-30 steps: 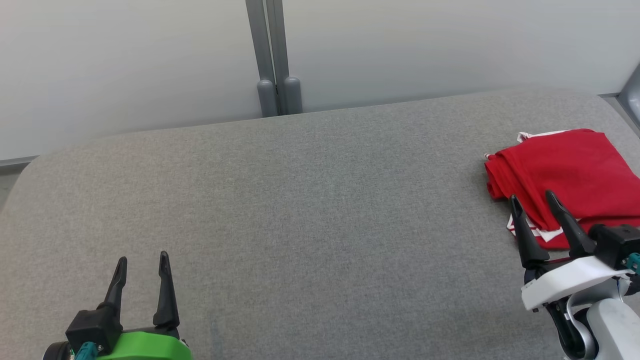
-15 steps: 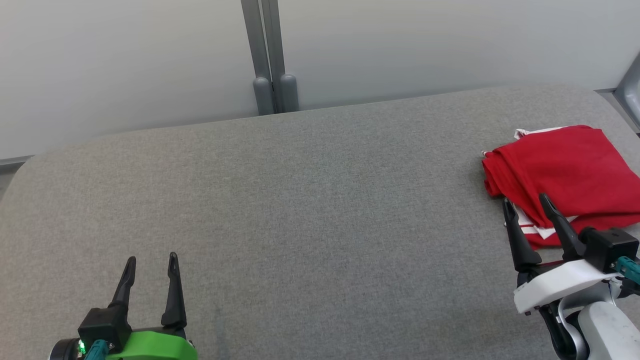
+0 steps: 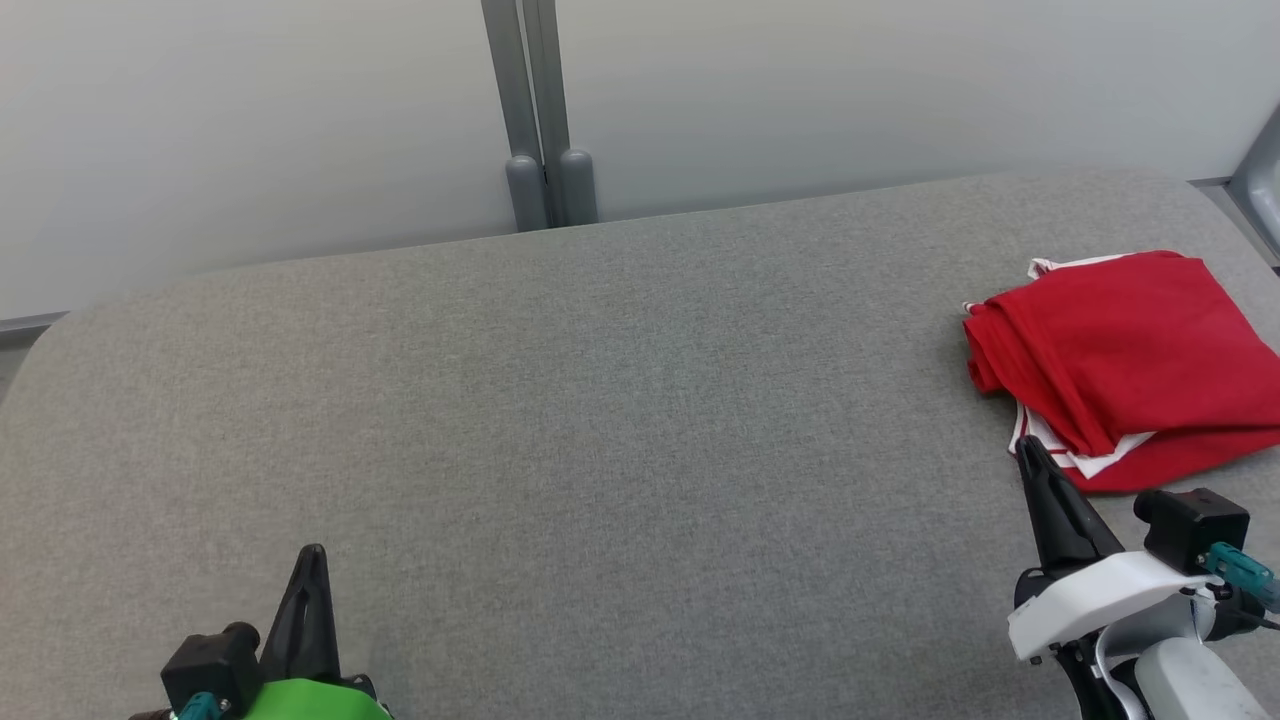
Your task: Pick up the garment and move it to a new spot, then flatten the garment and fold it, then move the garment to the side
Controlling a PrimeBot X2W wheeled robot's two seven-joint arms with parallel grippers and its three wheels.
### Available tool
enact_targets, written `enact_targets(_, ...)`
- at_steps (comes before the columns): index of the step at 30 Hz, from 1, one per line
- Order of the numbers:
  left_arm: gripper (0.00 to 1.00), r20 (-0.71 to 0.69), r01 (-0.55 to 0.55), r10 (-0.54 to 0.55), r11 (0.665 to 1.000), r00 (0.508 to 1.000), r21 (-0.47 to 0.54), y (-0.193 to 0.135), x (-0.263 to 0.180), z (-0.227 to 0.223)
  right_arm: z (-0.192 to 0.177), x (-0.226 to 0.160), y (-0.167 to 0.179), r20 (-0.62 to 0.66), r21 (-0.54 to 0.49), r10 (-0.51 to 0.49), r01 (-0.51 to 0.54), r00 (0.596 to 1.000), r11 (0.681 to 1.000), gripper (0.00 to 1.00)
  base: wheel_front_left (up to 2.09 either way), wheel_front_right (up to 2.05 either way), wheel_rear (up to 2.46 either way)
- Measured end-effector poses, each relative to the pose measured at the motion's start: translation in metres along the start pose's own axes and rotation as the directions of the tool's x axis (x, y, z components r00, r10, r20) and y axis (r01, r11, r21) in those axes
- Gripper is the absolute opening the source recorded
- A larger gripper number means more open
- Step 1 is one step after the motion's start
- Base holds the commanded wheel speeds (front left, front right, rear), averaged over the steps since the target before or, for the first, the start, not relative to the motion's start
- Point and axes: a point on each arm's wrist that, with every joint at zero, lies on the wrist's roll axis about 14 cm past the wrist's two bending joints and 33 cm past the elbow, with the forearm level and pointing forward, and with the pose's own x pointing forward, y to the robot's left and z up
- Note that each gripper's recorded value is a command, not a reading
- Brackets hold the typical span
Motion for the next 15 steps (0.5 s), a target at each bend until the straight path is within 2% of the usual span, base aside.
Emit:
enact_targets(9,0.0,-0.023,-0.047,0.044,0.985,0.999,-0.165,0.009,0.0,-0.002,-0.001,0.002,-0.006,-0.01,0.155,-0.049,0.05,0.999,0.987,0.0,0.0,0.0,0.0)
enact_targets(15,0.0,-0.033,-0.067,0.06,0.96,0.998,-0.272,0.012,0.002,-0.001,-0.002,0.003,-0.008,-0.019,0.263,-0.076,0.078,0.997,0.961,0.0,0.0,0.0,0.0)
